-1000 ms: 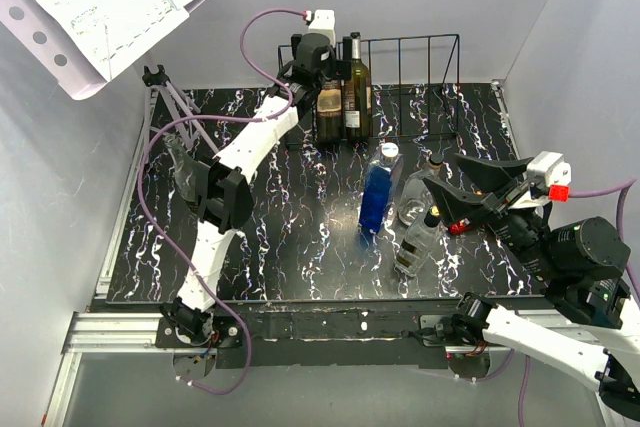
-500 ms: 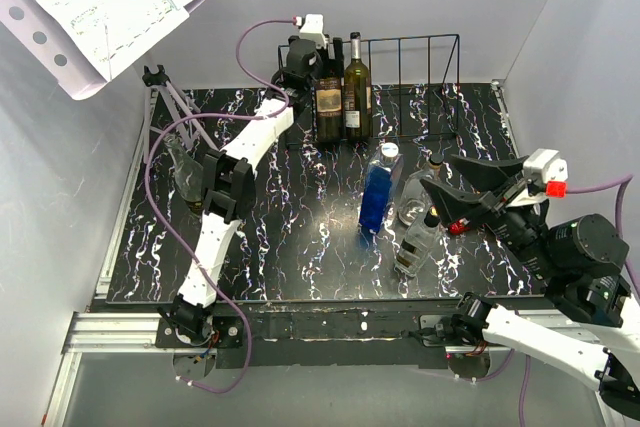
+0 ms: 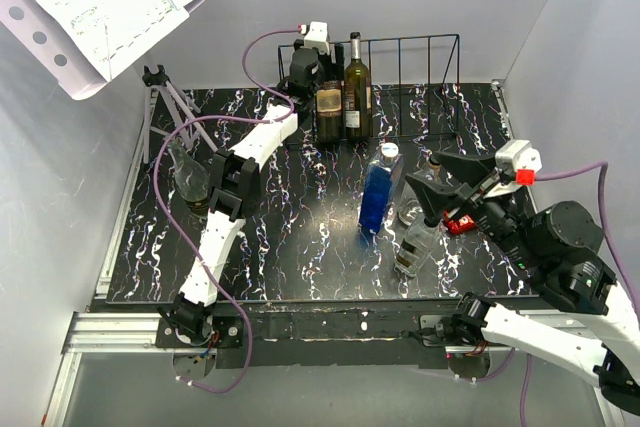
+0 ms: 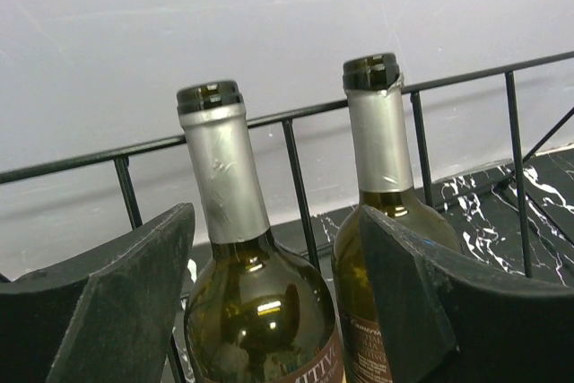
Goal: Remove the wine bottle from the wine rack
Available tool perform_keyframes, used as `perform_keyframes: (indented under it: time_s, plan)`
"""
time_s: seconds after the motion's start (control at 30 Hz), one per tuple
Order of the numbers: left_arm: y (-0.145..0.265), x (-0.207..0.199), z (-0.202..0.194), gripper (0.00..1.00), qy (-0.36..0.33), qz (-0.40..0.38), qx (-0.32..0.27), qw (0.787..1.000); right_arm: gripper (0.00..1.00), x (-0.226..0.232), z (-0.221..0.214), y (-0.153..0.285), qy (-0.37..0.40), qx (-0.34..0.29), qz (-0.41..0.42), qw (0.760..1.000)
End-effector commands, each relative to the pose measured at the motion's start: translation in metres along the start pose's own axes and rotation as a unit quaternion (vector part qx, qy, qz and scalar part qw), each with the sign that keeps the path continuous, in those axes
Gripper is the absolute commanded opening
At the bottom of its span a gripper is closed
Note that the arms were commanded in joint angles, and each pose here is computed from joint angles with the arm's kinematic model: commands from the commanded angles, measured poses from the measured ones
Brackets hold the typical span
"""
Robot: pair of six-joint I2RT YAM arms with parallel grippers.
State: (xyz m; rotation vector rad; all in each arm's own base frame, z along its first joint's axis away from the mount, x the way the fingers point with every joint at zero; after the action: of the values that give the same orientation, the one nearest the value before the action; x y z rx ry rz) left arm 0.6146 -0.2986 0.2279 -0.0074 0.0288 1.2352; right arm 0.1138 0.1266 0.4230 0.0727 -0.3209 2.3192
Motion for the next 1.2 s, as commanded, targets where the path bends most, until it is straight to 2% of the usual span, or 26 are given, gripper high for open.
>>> perform_keyframes:
  time_s: [0.0,0.23,0.43,0.5,0.6,0.7,0.77,0.8,0.97,1.17]
  plan:
    - [-0.004,0.004,0.032,0.72,-0.014,0.004,-0.057,0.998,0.73,0.001,0.024,-0.006,0.011,-0.038,-0.002,0.999]
    - [-0.010,0.007,0.015,0.65,-0.021,0.006,-0.055,0.998,0.73,-0.001,0.024,-0.018,0.027,-0.050,-0.020,0.998]
    - [-0.016,0.021,0.005,0.62,-0.006,0.012,-0.054,0.998,0.74,-0.001,0.024,-0.023,0.035,-0.056,-0.021,0.998]
    - [-0.017,0.022,0.002,0.57,-0.008,0.009,-0.055,0.998,0.74,-0.001,0.025,-0.024,0.038,-0.056,-0.022,0.997]
    - [-0.017,0.017,0.002,0.42,-0.010,-0.011,-0.059,0.998,0.74,-0.002,0.024,-0.026,0.043,-0.054,-0.025,0.997]
    - [-0.013,0.012,0.012,0.14,-0.001,-0.026,-0.065,0.998,0.75,-0.002,0.023,-0.027,0.047,-0.054,-0.025,0.997]
    - [-0.005,0.008,0.031,0.01,0.020,-0.040,-0.079,0.996,0.75,-0.002,0.023,-0.027,0.049,-0.053,-0.026,0.997]
    - [0.003,0.006,0.048,0.00,0.026,-0.049,-0.097,0.994,0.75,-0.002,0.023,-0.027,0.048,-0.054,-0.027,0.997]
    - [0.020,-0.004,0.084,0.00,0.027,-0.080,-0.137,0.987,0.75,-0.003,0.020,-0.025,0.046,-0.056,-0.027,0.997]
    - [0.036,-0.017,0.113,0.00,0.034,-0.113,-0.161,0.980,0.75,-0.003,0.021,-0.023,0.043,-0.059,-0.025,0.997]
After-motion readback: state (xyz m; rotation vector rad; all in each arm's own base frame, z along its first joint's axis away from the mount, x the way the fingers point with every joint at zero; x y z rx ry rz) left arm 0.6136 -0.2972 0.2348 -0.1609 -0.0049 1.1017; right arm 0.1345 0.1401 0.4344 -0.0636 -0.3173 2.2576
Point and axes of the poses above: each gripper's point midway between its finger pads, its own y axis back along the fingers, its own x axis along the line the jaws close on, z = x × y, the point moved 6 cm from there along y, back along the fingers, and after that the axes turned 5 degrees about -y, right-handed, at the moved point
